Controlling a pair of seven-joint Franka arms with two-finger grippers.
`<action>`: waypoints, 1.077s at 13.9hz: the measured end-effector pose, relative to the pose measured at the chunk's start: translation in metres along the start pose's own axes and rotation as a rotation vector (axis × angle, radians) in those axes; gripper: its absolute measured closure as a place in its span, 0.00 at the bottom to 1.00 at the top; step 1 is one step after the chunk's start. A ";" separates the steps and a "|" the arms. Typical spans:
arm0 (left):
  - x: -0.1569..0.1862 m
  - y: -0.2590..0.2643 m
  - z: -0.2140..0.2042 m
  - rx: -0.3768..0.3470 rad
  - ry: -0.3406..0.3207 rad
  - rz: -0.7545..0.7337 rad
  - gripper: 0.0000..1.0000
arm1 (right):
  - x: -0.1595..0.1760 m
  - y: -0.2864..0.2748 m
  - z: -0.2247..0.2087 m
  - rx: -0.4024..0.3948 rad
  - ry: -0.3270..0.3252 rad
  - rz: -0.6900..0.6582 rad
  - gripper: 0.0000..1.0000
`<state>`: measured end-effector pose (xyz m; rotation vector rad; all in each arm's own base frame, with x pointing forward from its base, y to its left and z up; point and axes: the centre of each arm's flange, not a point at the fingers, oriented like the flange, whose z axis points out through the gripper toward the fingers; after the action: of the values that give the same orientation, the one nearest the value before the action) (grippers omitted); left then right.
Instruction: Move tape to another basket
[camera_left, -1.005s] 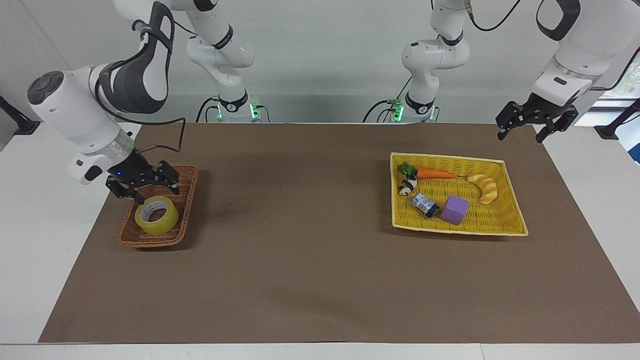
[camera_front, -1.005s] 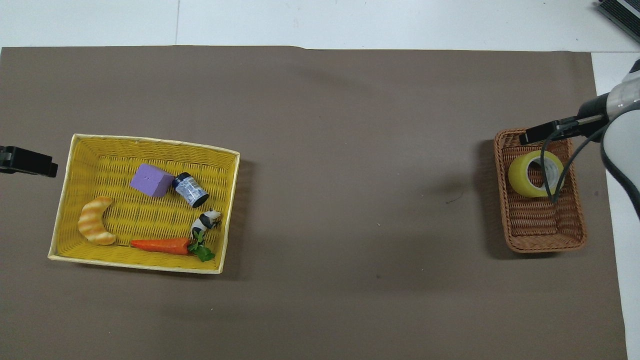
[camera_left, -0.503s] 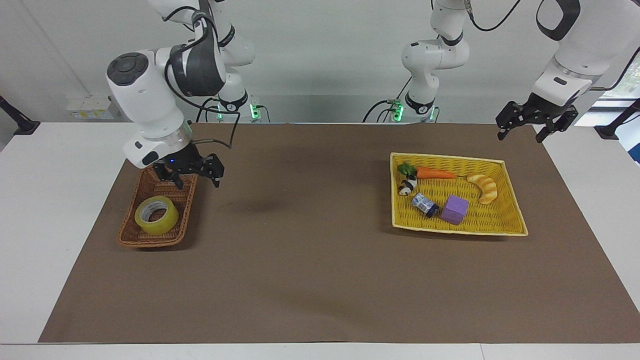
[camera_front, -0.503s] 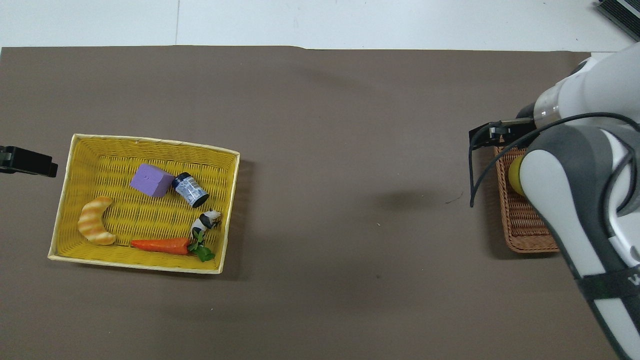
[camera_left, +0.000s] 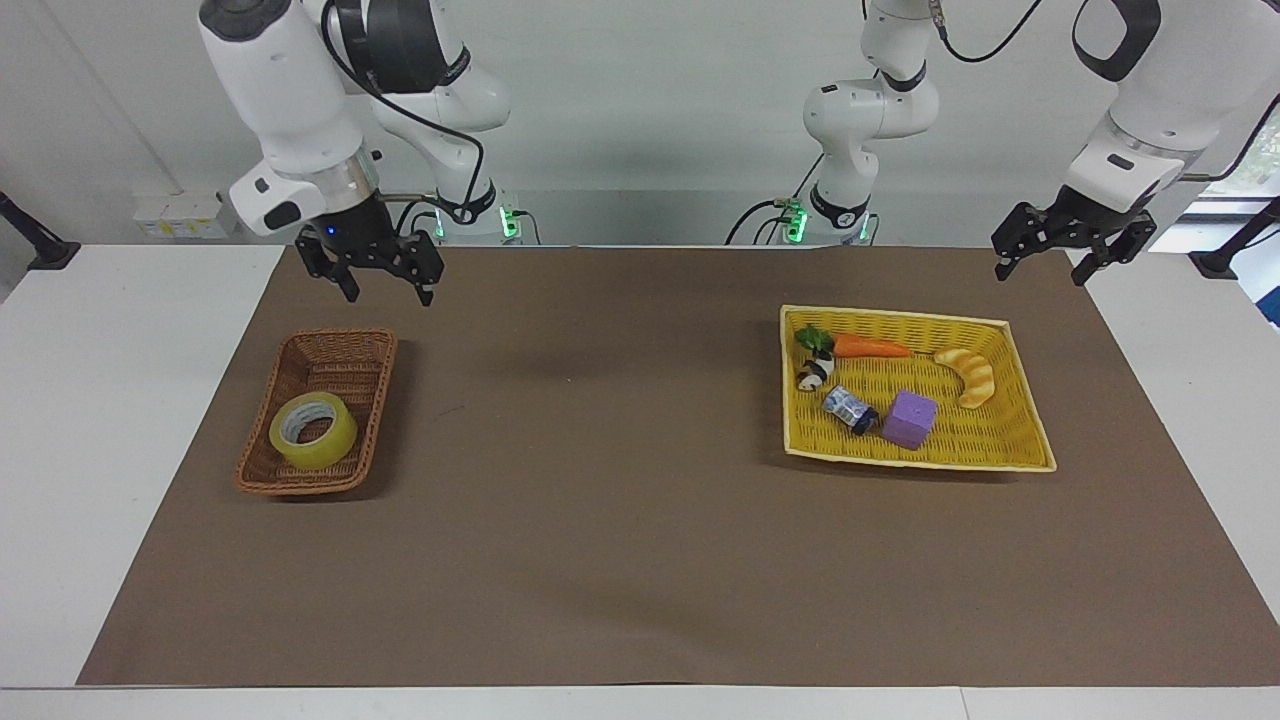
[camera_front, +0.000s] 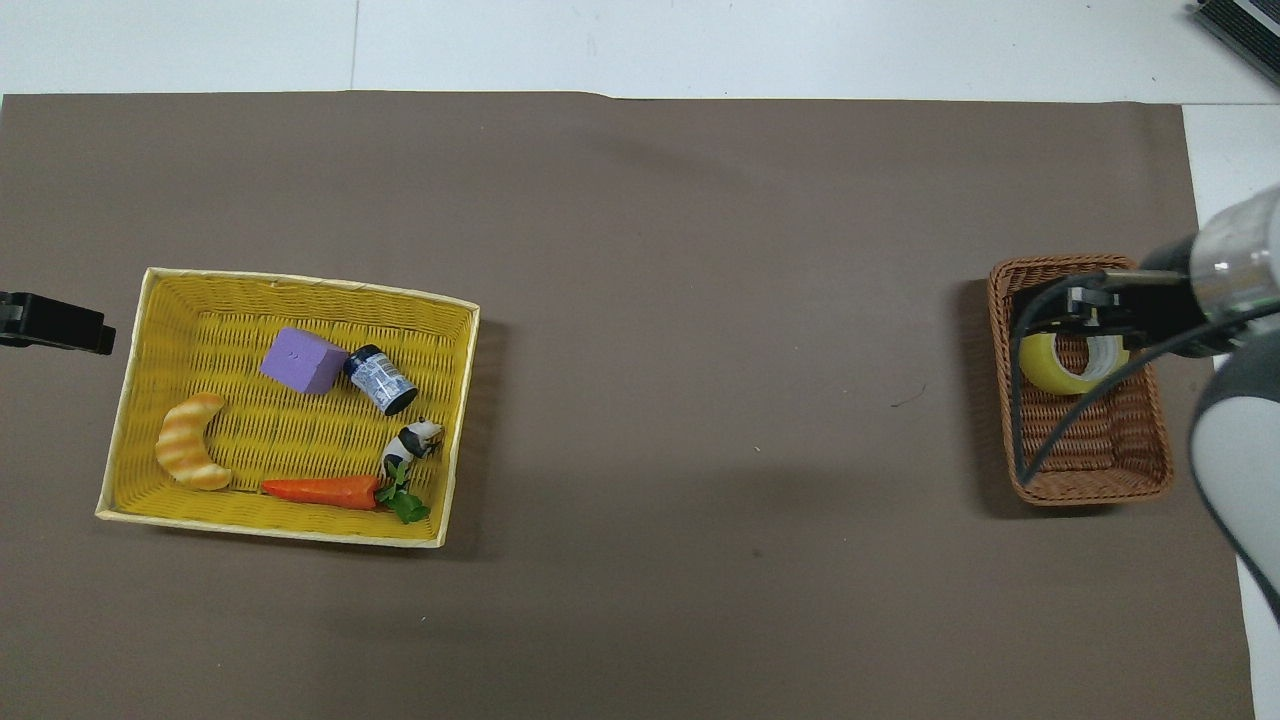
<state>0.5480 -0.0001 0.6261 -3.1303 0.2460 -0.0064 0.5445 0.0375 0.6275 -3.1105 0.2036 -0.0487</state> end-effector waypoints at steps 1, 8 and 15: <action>0.000 0.000 0.000 0.000 0.000 0.000 0.00 | -0.007 0.010 -0.019 0.002 0.009 0.015 0.00; 0.000 0.000 0.000 0.000 0.000 0.000 0.00 | -0.037 0.057 -0.069 0.003 -0.024 0.062 0.00; 0.000 0.000 0.000 0.000 0.000 0.000 0.00 | -0.036 0.058 -0.058 0.001 -0.045 0.010 0.00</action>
<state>0.5480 -0.0001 0.6261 -3.1303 0.2460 -0.0064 0.4989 -0.0170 0.6830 -3.1055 0.2172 0.0209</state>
